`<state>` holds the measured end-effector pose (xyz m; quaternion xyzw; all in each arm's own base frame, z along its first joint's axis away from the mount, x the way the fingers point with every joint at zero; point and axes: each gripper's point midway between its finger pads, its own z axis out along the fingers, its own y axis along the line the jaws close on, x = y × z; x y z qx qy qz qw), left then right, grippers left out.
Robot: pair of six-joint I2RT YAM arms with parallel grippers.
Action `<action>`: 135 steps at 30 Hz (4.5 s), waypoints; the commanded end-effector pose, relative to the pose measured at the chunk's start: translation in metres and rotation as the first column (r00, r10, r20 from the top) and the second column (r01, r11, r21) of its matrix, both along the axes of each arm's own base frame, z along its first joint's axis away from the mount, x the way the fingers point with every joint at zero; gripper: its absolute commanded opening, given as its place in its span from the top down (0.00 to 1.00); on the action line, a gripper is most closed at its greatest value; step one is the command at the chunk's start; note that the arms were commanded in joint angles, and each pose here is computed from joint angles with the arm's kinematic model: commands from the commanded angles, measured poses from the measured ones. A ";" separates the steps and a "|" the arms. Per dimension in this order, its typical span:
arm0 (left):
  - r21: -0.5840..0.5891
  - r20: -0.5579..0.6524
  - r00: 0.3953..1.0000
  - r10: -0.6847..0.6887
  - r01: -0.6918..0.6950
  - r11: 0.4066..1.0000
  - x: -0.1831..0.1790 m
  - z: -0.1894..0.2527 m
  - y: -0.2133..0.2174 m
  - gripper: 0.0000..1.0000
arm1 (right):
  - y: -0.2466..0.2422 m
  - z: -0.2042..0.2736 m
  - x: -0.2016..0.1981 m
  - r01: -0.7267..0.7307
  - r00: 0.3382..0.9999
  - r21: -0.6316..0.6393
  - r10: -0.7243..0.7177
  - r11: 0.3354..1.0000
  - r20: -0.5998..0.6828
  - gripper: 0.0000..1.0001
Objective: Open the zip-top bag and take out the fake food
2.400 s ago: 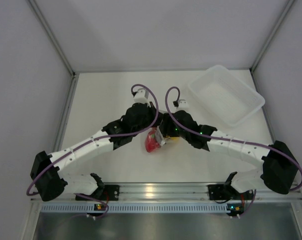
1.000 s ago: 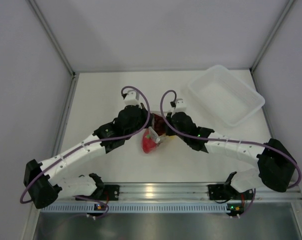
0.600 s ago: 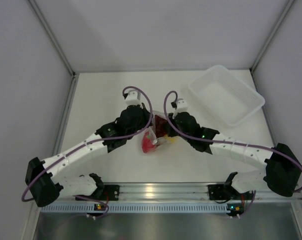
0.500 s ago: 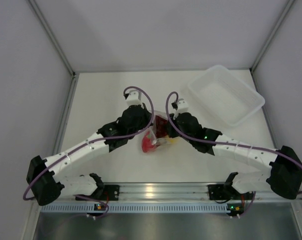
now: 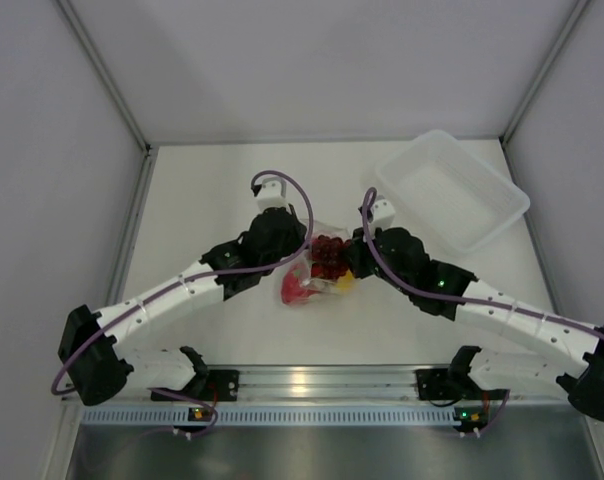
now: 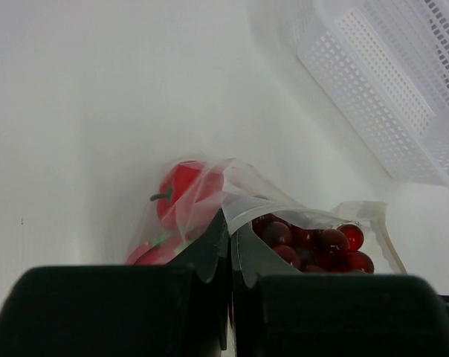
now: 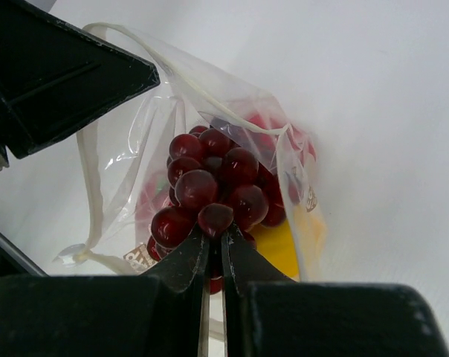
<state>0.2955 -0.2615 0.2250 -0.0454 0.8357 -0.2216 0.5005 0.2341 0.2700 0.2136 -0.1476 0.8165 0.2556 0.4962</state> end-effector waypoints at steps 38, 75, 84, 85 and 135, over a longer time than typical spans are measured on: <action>-0.042 0.017 1.000 0.011 -0.010 0.999 0.015 0.009 -0.016 1.00 | -0.052 0.165 0.009 0.060 0.971 0.085 -0.077 0.995 0.225 1.00; -0.048 0.017 0.997 -0.081 0.082 0.995 0.007 0.014 -0.024 1.00 | -0.246 0.055 0.226 0.679 0.734 -0.037 -0.679 0.734 0.008 1.00; -0.054 0.004 0.994 -0.109 0.109 0.993 0.003 0.011 -0.028 1.00 | -0.264 0.023 0.277 0.707 0.702 -0.097 -0.712 0.700 -0.023 1.00; -0.055 0.001 0.994 -0.111 0.111 0.992 0.003 0.010 -0.029 1.00 | -0.266 0.021 0.282 0.711 0.698 -0.100 -0.715 0.697 -0.022 1.00; -0.469 -0.005 1.000 -0.016 0.012 0.883 0.018 0.066 -0.068 1.00 | -0.044 0.040 0.027 0.050 0.992 0.273 -0.016 0.961 -0.125 0.57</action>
